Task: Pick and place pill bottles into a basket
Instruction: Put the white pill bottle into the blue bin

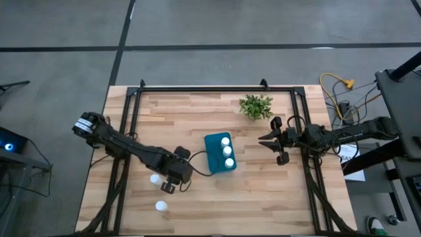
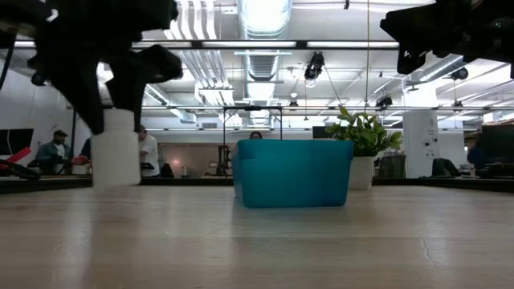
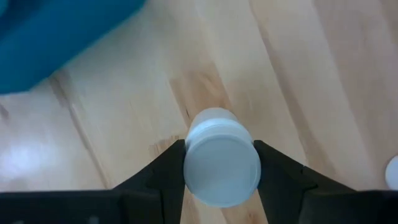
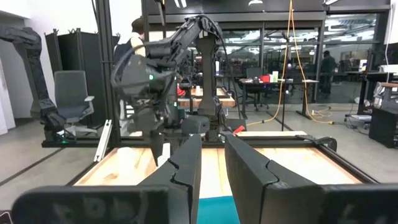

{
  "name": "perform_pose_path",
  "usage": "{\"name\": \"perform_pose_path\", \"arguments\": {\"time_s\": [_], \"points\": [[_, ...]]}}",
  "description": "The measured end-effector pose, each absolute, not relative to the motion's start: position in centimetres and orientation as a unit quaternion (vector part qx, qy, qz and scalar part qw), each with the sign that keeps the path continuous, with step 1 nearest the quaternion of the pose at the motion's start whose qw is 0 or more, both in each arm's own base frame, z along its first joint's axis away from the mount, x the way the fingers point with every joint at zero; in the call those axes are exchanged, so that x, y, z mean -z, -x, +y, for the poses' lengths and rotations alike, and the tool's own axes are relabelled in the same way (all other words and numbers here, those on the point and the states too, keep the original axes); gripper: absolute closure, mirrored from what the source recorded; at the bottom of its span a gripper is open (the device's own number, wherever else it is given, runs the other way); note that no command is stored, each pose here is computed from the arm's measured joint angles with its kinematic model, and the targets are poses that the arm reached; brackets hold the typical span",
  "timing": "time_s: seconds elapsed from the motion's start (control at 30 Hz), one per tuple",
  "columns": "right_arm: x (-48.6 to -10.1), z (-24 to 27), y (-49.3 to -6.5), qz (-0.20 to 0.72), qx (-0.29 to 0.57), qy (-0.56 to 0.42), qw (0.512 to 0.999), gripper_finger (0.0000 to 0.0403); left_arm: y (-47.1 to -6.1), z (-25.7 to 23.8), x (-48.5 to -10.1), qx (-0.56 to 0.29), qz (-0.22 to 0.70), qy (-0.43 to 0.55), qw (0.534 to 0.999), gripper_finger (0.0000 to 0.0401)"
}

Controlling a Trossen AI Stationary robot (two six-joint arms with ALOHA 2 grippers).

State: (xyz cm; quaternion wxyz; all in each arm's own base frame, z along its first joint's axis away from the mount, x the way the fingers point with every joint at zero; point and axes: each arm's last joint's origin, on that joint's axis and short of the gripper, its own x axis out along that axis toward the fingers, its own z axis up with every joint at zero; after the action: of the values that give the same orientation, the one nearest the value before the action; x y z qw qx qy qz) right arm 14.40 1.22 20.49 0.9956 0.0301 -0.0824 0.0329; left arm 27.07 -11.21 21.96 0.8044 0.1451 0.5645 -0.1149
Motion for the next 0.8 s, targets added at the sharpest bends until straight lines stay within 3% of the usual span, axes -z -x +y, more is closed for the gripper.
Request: {"name": "perform_pose_path", "arguments": {"time_s": [0.43, 0.8], "points": [[-20.5, 1.2, -14.4, -0.081, -0.033, -0.031, 0.996, 0.0339, -29.1, -10.0, -26.0, 0.137, 0.514, -0.189, 0.825, 0.0258], [-20.4, 1.2, -14.4, -0.080, -0.033, -0.031, 0.996, 0.0339, -30.6, -5.9, -28.2, 0.138, 0.504, -0.195, 0.830, 0.0258]]}}
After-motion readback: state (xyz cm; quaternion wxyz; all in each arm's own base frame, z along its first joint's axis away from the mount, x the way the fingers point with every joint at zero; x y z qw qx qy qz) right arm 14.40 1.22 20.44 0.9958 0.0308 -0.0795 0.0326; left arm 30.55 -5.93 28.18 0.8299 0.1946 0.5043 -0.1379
